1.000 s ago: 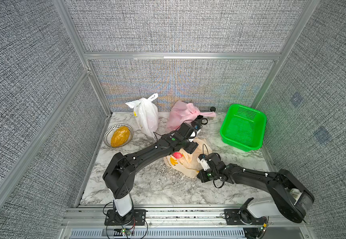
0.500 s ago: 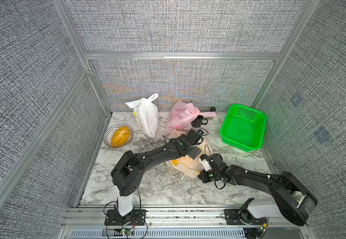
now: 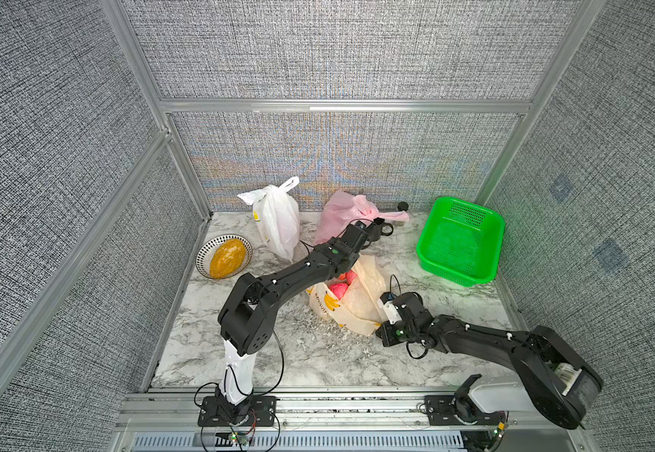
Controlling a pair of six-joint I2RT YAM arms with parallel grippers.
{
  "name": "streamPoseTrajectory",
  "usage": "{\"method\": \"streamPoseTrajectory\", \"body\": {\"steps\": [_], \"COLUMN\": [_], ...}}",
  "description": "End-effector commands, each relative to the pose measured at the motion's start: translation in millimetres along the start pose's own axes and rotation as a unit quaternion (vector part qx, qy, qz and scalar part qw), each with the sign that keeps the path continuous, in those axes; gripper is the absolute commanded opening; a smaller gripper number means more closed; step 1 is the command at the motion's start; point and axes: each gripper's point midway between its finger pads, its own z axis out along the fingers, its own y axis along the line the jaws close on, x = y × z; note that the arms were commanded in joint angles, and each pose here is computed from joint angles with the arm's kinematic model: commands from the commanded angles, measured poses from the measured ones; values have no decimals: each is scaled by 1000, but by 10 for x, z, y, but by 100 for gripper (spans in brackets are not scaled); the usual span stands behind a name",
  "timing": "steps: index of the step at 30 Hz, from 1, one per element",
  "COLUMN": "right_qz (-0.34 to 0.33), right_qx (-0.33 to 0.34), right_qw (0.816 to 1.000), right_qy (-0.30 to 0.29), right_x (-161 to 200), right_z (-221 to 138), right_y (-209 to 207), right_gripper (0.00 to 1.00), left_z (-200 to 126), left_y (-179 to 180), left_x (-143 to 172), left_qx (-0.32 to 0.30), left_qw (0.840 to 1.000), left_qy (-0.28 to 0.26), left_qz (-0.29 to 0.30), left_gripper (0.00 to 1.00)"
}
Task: Untie the knot of a plastic bag & take out the apple
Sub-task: Pick up the apple from the plastic bag.
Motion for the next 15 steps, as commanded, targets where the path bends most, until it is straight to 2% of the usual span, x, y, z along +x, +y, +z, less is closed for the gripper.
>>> {"method": "streamPoseTrajectory", "body": {"steps": [1,5,9,15], "right_qz": [30,43,53,59], "right_qx": [25,33,43,50], "right_qw": [998,997,996,996], "right_qy": [51,59,59,53], "right_x": [289,371,413,393], "right_z": [34,56,47,16], "right_y": [-145,-196,-247,-274], "right_gripper": [0,0,0,0], "left_z": [100,407,610,633], "left_y": [244,262,211,179], "left_x": [-116,-36,33,294], "left_qx": [-3,47,88,111], "left_qw": [998,993,987,979], "left_qy": [-9,33,40,60], "left_qz": [-61,-100,-127,-158], "left_gripper": [18,22,31,32]}}
